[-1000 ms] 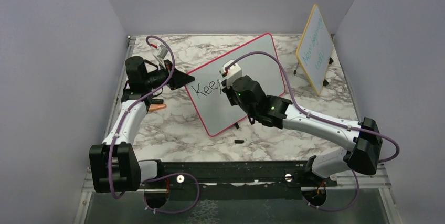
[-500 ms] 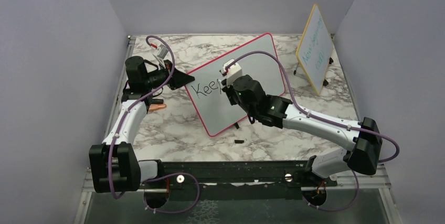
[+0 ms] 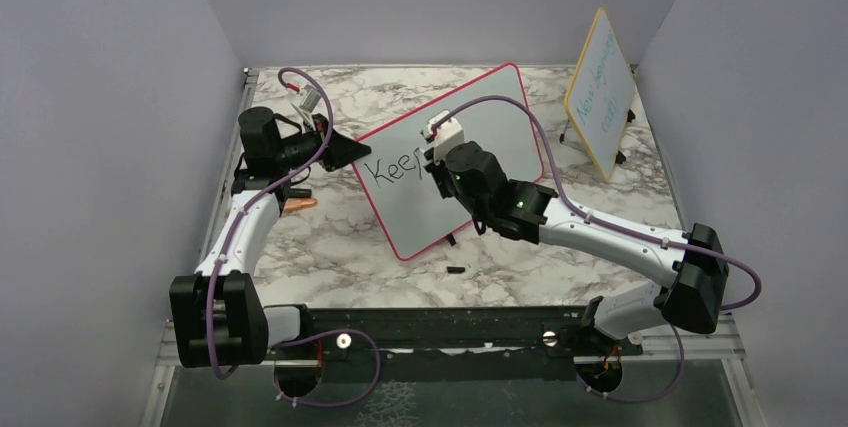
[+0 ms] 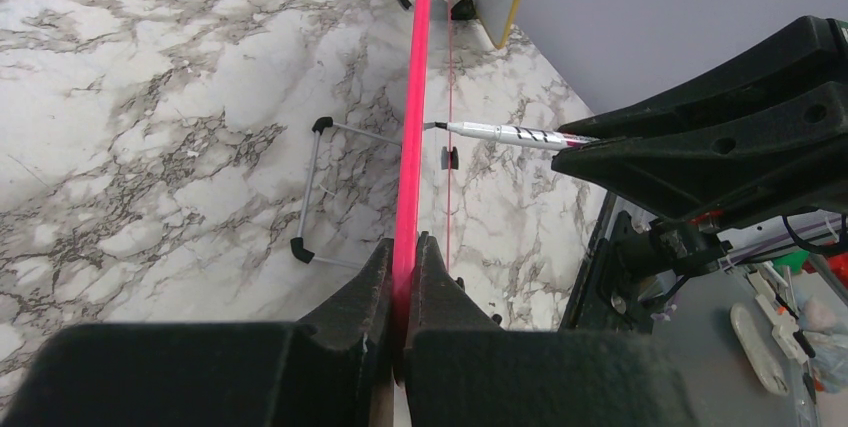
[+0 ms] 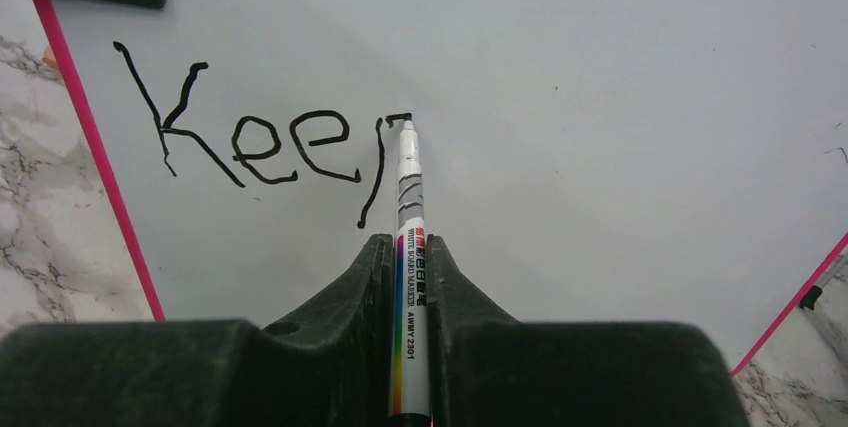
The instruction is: Write a sentence on the whiteboard
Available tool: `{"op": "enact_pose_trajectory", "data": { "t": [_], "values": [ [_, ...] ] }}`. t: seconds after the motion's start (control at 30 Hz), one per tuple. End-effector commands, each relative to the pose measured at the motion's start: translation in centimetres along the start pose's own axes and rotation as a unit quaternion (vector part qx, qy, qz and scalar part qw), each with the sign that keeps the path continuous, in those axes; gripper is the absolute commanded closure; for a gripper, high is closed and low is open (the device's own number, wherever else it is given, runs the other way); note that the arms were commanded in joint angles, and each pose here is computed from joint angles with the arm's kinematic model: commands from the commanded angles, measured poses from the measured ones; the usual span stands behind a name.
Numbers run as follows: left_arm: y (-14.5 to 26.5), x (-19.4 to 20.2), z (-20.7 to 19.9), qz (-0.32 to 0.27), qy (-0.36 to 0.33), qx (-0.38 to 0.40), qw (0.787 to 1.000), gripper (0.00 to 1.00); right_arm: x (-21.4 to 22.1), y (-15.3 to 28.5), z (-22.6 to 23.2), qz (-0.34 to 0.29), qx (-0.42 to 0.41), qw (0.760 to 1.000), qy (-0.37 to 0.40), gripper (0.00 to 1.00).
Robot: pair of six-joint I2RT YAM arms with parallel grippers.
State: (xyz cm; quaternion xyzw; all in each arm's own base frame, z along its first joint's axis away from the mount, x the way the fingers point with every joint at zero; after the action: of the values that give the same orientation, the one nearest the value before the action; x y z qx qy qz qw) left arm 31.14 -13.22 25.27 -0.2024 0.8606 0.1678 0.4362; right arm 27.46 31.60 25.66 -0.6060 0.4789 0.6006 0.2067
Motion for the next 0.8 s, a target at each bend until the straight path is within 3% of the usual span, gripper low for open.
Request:
{"op": "enact_pose_trajectory", "data": {
  "t": [0.0,0.77],
  "values": [
    [-0.4,1.5,1.1,0.02,-0.003,-0.014,1.0,1.0,0.5,-0.5,-1.2,0.005,0.032,0.999,0.001,1.0],
    [-0.4,1.4,1.2,0.02,-0.002,-0.016,1.0,1.0,3.6,0.3,-0.2,0.063,-0.006,0.998,0.003,0.99]
  ]
}}
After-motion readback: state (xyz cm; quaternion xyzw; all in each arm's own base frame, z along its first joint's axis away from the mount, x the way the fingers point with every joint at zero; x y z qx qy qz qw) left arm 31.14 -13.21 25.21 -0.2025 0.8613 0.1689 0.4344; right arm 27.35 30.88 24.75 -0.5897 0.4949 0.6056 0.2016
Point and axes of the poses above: each gripper's point midway between its finger pads, its own y axis back along the fingers, its own z axis along the line the jaws close on, x = y × z, the point moved 2 cm from there along y, back along the fingers, and after that the axes turned 2 degrees about y, right-handed, at the moved point
